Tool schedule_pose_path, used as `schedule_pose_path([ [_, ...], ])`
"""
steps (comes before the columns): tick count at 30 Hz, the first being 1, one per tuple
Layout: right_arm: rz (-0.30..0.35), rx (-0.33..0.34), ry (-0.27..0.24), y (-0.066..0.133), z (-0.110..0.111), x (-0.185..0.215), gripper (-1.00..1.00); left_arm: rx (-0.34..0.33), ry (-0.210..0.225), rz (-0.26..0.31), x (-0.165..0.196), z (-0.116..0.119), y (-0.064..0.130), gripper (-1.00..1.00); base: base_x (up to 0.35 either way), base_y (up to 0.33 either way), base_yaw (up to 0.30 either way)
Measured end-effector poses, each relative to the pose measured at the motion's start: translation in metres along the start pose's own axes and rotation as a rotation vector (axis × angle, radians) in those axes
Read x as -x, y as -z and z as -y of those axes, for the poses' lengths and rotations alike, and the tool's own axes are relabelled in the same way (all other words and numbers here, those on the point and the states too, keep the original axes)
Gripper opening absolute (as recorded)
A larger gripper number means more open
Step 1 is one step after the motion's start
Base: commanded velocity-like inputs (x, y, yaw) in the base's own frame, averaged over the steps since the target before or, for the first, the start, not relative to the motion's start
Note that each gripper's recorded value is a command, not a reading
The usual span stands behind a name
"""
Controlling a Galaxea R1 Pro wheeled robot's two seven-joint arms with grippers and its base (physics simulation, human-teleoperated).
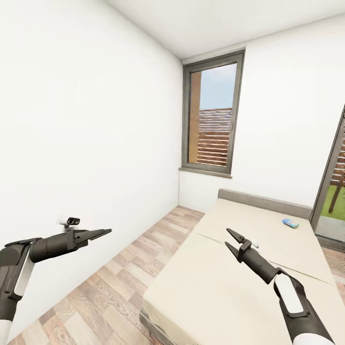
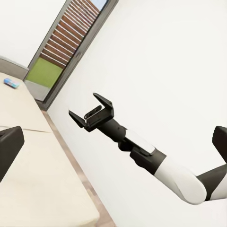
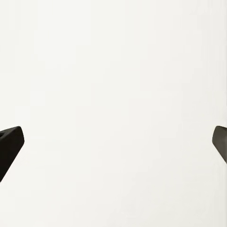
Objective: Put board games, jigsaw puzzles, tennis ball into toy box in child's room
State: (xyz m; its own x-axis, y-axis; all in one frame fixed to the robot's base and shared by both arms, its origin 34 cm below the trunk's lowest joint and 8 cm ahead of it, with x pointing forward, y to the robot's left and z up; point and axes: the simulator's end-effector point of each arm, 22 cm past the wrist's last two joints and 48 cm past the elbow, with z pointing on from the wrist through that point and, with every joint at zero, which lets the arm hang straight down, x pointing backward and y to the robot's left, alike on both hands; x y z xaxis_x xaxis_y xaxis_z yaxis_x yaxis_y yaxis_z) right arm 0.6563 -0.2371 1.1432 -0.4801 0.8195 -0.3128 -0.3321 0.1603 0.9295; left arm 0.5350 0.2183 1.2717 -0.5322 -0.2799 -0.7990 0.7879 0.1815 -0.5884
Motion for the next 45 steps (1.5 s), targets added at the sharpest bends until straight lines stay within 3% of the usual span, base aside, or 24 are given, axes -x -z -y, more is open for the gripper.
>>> schedule_pose_path([
  [45,-0.002,-0.045,-0.028,0.001,0.032,-0.004,1.00,0.012,0.063,-0.011,-0.014,-0.028,-0.004,1.00,0.000,-0.006,-0.128],
])
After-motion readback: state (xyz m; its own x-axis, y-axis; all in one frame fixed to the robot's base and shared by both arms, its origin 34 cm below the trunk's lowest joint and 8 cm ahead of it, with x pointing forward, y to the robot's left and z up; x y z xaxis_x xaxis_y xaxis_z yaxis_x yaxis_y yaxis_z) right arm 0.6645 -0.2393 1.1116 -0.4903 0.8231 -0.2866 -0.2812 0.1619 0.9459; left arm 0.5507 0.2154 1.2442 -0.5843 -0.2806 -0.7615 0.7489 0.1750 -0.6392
